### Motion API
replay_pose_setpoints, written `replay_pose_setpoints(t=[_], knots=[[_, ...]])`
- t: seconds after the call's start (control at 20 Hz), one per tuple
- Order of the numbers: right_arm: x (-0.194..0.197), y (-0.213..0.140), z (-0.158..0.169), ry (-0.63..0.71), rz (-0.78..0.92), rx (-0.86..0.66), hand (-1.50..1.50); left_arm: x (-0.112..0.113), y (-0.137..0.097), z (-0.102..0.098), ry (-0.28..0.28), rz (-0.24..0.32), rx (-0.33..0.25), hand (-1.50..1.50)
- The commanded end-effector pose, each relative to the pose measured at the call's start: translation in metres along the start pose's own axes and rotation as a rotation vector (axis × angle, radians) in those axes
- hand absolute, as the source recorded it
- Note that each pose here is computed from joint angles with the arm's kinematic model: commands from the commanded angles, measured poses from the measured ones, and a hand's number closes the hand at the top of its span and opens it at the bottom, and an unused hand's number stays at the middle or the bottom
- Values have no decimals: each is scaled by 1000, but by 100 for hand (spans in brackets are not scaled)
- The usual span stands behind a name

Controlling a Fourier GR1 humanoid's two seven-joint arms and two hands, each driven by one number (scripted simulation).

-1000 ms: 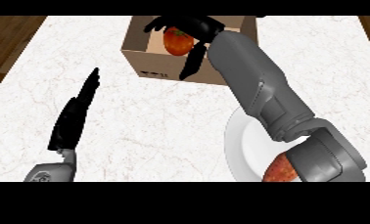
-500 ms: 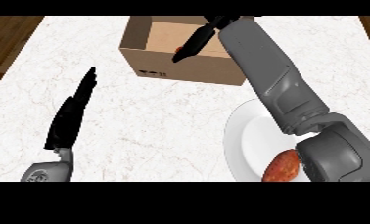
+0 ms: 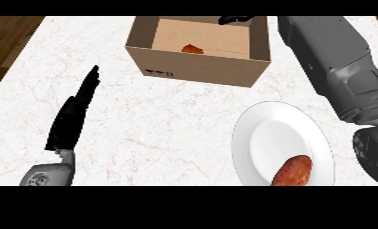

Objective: Pick the tomato from the plate and place it in the cardboard box

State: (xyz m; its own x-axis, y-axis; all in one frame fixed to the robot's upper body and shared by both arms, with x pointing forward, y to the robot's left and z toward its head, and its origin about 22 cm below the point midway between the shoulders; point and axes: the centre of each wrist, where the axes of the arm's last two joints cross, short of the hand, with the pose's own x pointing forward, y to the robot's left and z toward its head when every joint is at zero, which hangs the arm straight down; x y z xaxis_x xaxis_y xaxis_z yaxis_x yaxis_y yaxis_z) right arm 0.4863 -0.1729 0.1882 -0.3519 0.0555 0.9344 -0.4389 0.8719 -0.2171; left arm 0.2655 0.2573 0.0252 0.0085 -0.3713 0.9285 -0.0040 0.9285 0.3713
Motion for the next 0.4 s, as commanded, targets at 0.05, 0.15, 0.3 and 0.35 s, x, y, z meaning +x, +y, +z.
replay_pose_setpoints(t=[0.05,0.15,0.3,0.35], knots=[[16,-53,21,-8,-35,-110,-150,6,-3,-2,-25,-2,-15,0],[12,-75,38,-2,-15,-91,-150,9,-5,-4,-24,3,-7,0],[23,-87,41,-16,-1,-89,-150,12,-10,-5,-49,2,-29,0],[24,-100,51,-8,4,-78,-150,12,-5,-6,-30,6,-21,0]])
